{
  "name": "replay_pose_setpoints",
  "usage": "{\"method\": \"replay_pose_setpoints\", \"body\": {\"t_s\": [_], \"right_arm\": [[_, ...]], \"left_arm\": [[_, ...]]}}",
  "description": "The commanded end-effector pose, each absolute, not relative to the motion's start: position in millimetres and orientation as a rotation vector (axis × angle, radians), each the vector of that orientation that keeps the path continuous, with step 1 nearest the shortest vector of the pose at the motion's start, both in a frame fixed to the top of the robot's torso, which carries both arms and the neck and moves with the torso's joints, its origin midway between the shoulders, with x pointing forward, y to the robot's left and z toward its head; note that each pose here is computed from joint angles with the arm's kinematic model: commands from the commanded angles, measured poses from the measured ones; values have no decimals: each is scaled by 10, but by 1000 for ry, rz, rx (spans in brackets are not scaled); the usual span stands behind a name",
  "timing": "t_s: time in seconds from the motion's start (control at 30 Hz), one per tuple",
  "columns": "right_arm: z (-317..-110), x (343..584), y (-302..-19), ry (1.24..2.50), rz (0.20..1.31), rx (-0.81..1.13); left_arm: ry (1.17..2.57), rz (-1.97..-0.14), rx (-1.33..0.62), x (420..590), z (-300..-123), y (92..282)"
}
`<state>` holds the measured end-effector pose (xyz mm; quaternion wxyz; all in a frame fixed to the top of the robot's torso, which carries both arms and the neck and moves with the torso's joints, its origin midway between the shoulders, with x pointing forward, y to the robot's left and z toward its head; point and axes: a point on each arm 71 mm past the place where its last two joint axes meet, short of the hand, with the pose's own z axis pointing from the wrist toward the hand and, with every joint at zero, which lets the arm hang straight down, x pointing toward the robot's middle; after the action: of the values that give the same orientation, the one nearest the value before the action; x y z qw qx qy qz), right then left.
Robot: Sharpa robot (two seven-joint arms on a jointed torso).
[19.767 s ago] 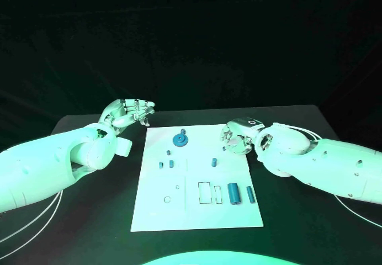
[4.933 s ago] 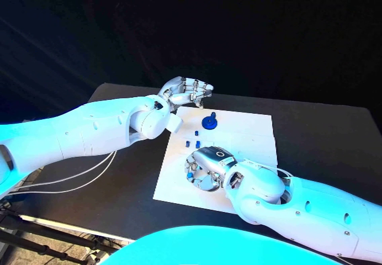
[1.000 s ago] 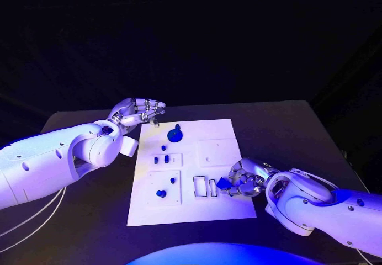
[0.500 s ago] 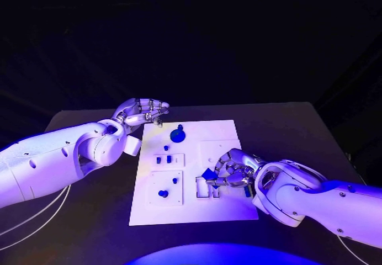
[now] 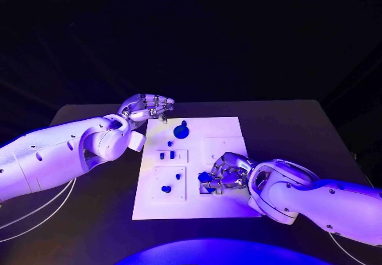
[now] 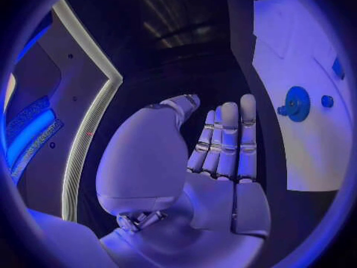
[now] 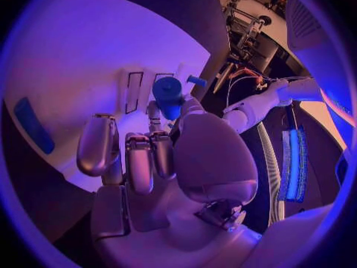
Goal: Assemble the parts on the task board
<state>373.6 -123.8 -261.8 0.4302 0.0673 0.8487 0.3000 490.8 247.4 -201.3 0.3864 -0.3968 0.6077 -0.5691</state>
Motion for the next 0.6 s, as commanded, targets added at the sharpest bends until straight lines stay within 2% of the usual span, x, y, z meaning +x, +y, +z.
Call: {"method": "replay_pose_setpoints", "body": {"t_s": [0.03, 0.3, 0.6], "right_arm": [[-2666, 3717, -1241, 2161, 699, 133], [-2688, 3753, -1289, 2139, 636, 125], [-2694, 3768, -1293, 2120, 620, 119]], "left_arm": [[1561, -1508, -1021, 4895, -2005, 2431], [1557, -1536, -1040, 4891, -2002, 2430], [1554, -1539, -1042, 4891, -2000, 2428]]}}
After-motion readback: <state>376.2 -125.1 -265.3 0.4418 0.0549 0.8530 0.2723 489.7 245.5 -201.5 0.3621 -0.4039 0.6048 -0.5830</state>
